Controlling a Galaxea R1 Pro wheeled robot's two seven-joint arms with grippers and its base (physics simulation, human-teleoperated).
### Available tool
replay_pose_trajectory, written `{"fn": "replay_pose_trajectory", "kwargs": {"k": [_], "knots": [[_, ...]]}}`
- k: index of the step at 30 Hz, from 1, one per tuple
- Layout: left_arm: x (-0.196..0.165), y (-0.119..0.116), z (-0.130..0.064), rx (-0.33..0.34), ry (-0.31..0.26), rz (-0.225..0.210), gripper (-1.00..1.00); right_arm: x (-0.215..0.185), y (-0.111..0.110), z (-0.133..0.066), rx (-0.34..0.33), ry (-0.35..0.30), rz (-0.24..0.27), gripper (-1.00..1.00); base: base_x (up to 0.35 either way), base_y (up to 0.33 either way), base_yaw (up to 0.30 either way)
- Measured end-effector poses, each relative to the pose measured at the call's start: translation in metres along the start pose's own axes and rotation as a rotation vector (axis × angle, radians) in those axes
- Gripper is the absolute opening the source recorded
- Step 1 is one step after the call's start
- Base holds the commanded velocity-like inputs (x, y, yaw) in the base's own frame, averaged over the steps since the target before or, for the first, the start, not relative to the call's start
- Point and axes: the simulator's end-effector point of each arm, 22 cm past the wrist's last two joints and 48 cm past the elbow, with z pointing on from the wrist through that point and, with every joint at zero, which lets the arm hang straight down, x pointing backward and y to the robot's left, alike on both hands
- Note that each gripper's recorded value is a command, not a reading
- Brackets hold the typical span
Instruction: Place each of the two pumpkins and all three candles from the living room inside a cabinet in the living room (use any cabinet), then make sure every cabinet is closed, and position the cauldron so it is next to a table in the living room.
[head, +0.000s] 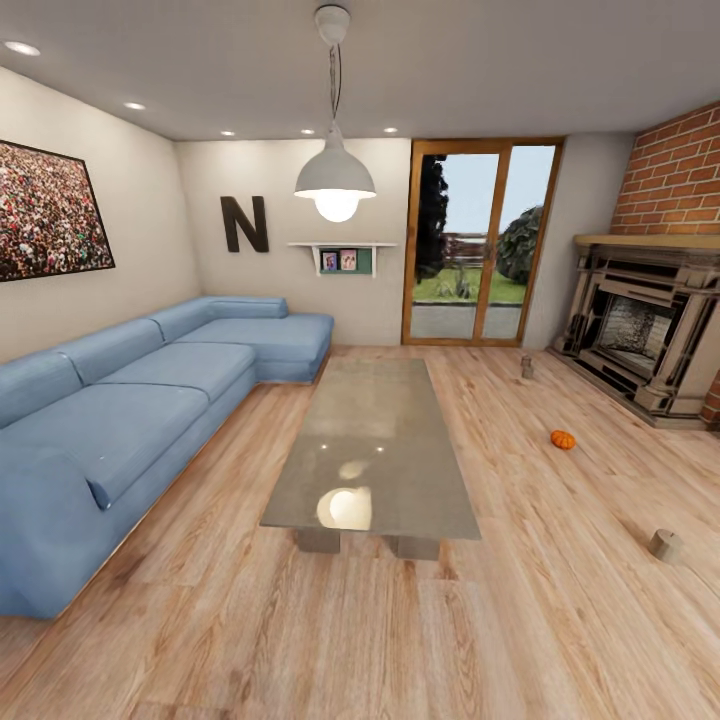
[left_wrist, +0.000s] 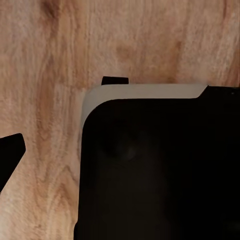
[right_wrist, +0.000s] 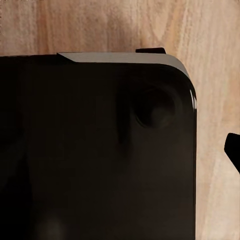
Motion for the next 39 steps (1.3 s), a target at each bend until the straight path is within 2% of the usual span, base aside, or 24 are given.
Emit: {"fn": "replay_pose_trajectory", "kwargs": {"k": [5,9,11,12,14,17,24,39], "knots": [[-0.017,-0.001,0.001,0.002,-0.043,0.004,1.0,-0.004,0.009,0.0,-0.013,-0.012,0.004,1.0,0.0,0.0,0.0],[-0.033,0.0,0.001,0.002,-0.105,0.005,1.0,-0.026,0.027,0.0,-0.036,-0.085,0.011,1.0,0.0,0.0,0.0],[-0.035,0.0,0.0,0.002,-0.113,0.002,1.0,-0.033,0.029,-0.001,-0.039,-0.115,0.012,1.0,0.0,0.0,0.0],[-0.035,0.0,0.0,0.0,-0.117,-0.003,1.0,-0.043,0.029,-0.002,-0.04,-0.16,0.013,1.0,0.0,0.0,-0.052],[-0.036,0.0,0.0,-0.001,-0.121,-0.008,1.0,-0.052,0.029,-0.004,-0.04,-0.204,0.017,1.0,0.0,0.0,-0.147],[-0.037,-0.001,0.0,-0.001,-0.126,-0.012,1.0,-0.058,0.029,-0.005,-0.037,-0.229,0.026,1.0,0.0,0.0,-0.227],[-0.046,0.001,-0.001,-0.004,-0.165,-0.015,1.0,-0.061,0.021,-0.006,-0.013,-0.245,0.115,1.0,0.0,0.0,-0.269],[-0.045,0.001,-0.002,-0.005,-0.168,-0.017,1.0,-0.061,0.019,-0.006,-0.005,-0.244,0.132,1.0,0.0,0.0,-0.278]]}}
